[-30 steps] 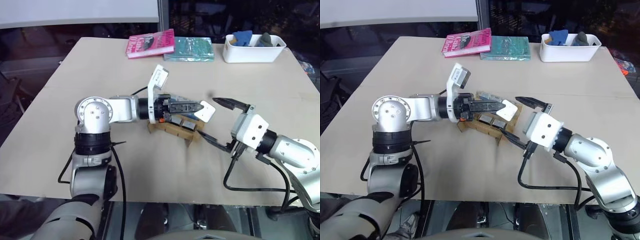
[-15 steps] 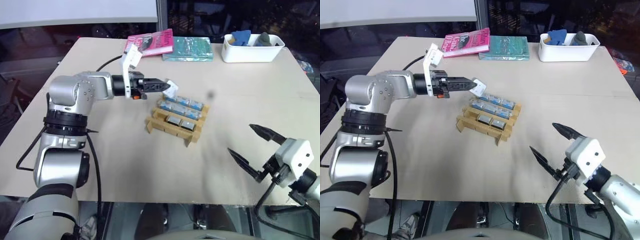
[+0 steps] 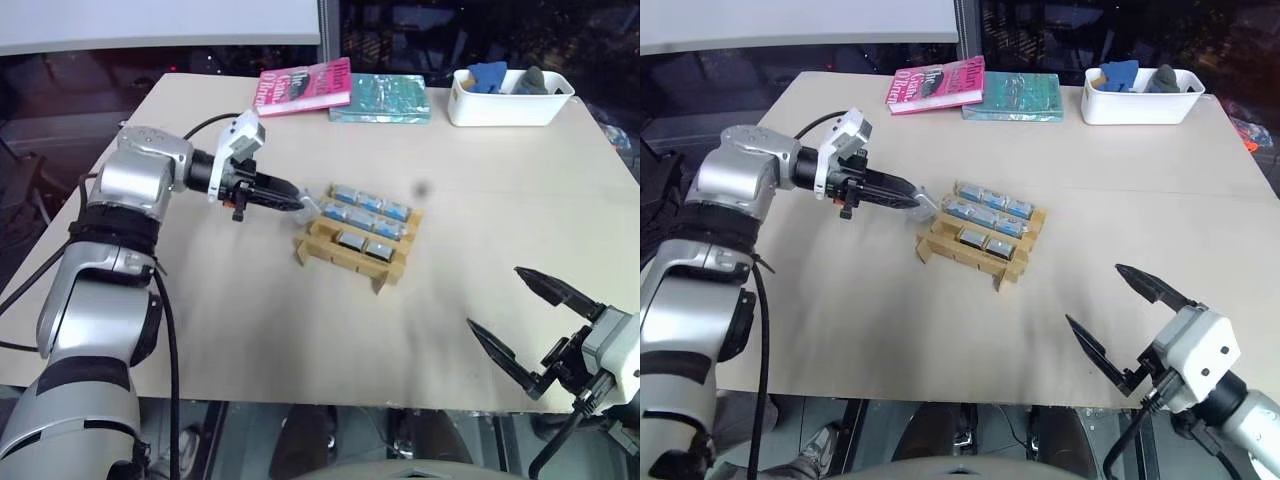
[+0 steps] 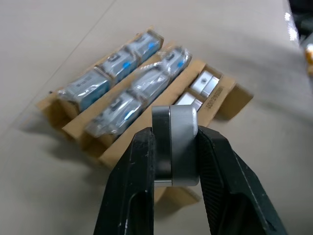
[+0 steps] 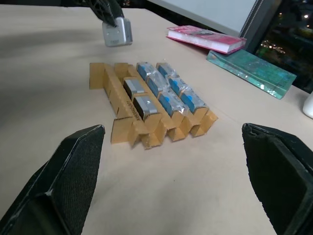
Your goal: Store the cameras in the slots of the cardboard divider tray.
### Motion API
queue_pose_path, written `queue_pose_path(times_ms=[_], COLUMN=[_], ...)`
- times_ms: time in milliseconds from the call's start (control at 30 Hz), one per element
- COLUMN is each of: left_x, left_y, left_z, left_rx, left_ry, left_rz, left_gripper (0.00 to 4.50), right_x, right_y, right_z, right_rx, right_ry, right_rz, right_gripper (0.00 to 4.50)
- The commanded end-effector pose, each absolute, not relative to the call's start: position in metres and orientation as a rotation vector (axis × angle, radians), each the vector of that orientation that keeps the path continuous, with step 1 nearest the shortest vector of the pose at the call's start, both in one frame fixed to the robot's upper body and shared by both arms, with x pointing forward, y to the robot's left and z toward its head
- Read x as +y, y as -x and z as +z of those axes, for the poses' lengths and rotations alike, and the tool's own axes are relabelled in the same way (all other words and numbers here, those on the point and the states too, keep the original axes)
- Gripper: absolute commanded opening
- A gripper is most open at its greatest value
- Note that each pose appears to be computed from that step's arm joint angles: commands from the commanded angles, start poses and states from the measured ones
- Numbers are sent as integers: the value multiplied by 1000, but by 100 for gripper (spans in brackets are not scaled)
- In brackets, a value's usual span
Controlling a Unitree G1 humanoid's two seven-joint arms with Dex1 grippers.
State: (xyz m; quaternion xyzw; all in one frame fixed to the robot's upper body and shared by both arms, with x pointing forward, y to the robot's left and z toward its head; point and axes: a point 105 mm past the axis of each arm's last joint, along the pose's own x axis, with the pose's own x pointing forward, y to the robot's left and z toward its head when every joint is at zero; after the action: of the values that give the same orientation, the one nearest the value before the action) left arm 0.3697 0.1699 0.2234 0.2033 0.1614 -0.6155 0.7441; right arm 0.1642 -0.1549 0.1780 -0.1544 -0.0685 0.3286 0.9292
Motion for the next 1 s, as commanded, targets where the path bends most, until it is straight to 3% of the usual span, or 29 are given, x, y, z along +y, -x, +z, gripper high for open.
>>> queue_pose_path(times_ms=[33,600,767,1000], left_x=[159,146,144,146], left_y=[-374,-378,-379,-381], left_z=[230,200,196,195], left_rx=[239,280,291,302], left_ry=[-658,-896,-924,-928], left_rz=[-1412,-1515,-1522,-1509], left_gripper=[68,68,68,68], right_x=[-146,-132,-122,-120], right_y=[-156,-143,-153,-186], right_z=[181,183,189,193], right_rx=[-168,-226,-228,-178], right_ry=[339,285,237,157], right_rz=[668,703,803,869], right_gripper=[448,448,448,448])
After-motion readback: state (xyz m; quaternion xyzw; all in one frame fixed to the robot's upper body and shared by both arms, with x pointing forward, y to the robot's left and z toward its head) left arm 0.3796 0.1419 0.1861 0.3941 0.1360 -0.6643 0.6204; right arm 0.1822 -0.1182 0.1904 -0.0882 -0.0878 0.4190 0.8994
